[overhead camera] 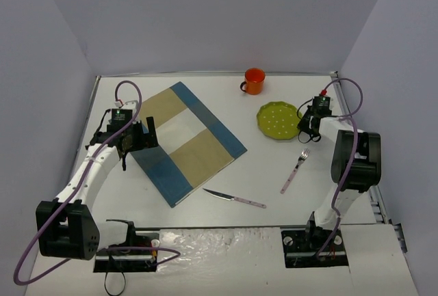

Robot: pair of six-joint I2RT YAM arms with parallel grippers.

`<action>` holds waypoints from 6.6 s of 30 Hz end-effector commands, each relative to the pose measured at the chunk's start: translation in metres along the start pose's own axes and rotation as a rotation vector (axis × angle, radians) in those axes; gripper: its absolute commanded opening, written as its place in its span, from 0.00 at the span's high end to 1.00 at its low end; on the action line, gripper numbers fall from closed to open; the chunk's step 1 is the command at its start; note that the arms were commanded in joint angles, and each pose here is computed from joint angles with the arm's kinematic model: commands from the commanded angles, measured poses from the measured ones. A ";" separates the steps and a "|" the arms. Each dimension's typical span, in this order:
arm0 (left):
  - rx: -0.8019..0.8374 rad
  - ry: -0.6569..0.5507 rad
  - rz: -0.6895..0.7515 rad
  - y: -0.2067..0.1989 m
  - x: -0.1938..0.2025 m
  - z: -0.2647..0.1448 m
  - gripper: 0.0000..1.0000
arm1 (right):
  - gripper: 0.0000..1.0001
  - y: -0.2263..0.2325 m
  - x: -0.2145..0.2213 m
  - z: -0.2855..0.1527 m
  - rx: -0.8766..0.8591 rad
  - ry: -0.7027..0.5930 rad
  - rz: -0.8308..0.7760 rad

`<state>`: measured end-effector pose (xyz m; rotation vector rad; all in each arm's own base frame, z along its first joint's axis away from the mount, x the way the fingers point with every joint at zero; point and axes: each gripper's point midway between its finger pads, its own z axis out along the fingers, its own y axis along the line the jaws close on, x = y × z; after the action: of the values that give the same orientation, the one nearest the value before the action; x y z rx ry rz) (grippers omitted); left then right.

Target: Set the dinner table for one person

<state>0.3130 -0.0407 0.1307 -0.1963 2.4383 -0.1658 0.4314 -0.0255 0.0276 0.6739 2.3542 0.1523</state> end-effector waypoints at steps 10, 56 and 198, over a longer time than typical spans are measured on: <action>0.011 -0.075 -0.003 -0.006 -0.025 -0.005 0.03 | 1.00 0.081 -0.057 -0.082 -0.313 -0.196 -0.025; 0.558 0.049 -0.250 -0.293 -0.051 0.073 0.04 | 1.00 0.170 -0.025 -0.115 -0.685 -0.100 -0.025; 0.438 0.050 -0.743 -0.051 -0.027 0.098 0.85 | 0.10 0.147 0.001 -0.172 -0.602 -0.126 -0.268</action>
<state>0.3649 -0.0885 0.0324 -1.0784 2.3438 -0.9218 0.3736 0.1119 0.1828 0.1143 2.1591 0.6586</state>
